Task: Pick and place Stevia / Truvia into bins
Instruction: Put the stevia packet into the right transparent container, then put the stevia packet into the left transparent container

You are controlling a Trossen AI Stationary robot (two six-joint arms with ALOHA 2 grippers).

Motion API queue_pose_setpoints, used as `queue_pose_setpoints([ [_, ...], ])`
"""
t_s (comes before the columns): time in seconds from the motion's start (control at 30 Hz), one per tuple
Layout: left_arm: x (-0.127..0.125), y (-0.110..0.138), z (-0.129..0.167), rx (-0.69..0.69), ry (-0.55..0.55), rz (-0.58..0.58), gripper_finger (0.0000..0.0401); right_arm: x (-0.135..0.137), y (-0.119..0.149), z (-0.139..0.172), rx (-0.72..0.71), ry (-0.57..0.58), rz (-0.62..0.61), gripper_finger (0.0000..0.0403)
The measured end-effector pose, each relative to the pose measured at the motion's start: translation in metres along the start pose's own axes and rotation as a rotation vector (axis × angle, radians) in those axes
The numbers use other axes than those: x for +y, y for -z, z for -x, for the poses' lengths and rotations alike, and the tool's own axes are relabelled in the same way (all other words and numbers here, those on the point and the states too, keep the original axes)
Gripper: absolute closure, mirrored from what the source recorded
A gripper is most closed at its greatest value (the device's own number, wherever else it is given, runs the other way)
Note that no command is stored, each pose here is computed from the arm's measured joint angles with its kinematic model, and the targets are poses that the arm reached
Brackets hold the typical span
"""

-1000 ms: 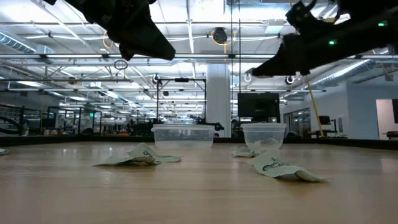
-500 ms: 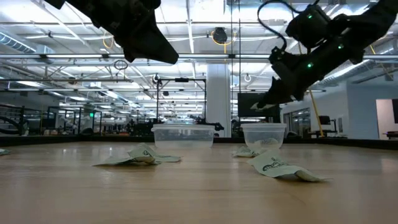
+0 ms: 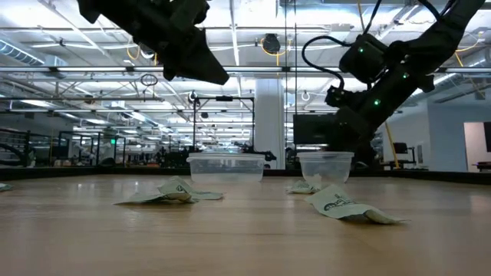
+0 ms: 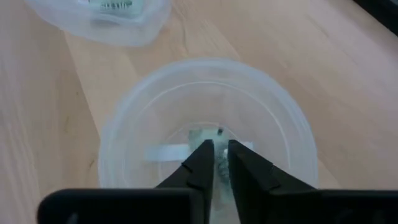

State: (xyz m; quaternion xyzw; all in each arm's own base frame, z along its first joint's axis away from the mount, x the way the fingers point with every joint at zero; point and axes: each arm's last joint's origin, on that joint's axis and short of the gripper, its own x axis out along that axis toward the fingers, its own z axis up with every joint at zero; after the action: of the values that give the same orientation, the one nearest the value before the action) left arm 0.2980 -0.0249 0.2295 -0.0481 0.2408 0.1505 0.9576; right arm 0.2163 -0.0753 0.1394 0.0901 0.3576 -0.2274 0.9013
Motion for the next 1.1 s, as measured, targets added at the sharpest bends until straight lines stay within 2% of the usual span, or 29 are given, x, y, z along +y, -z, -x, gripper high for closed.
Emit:
queue_pose_setpoints([
  [0.27,0.011,-0.002,-0.004,0.001,-0.032,-0.127,0.0334,0.000,-0.003,0.000,-0.033,0.000,-0.003,0.0290],
  [0.33,0.015,-0.003,-0.005,0.002,-0.042,-0.128,0.0334,0.001,-0.006,0.000,-0.061,-0.010,-0.037,0.0279],
  [0.47,0.019,-0.003,-0.006,0.014,-0.057,-0.082,0.0334,0.004,-0.022,0.009,-0.204,-0.113,-0.143,0.0271],
  [0.57,0.023,0.001,-0.007,0.054,-0.062,-0.069,0.0334,0.012,-0.034,0.021,-0.317,-0.252,-0.154,0.0274],
  [0.63,0.025,0.006,-0.007,0.115,-0.016,-0.050,0.0334,0.022,-0.041,0.030,-0.380,-0.367,-0.121,0.0278],
  [0.77,0.021,0.014,-0.006,0.245,0.212,-0.018,0.0334,0.049,-0.042,0.047,-0.413,-0.591,-0.033,0.0285],
  [0.9,0.001,0.022,-0.003,0.315,0.434,-0.021,0.0334,0.078,-0.034,0.058,-0.401,-0.710,0.034,0.0285],
  [1.03,-0.021,0.038,-0.004,0.387,0.498,-0.084,0.0334,0.101,-0.023,0.065,-0.364,-0.799,0.092,0.0285],
  [1.1,-0.029,0.049,-0.008,0.438,0.476,-0.087,0.0334,0.110,-0.018,0.069,-0.359,-0.837,0.122,0.0286],
])
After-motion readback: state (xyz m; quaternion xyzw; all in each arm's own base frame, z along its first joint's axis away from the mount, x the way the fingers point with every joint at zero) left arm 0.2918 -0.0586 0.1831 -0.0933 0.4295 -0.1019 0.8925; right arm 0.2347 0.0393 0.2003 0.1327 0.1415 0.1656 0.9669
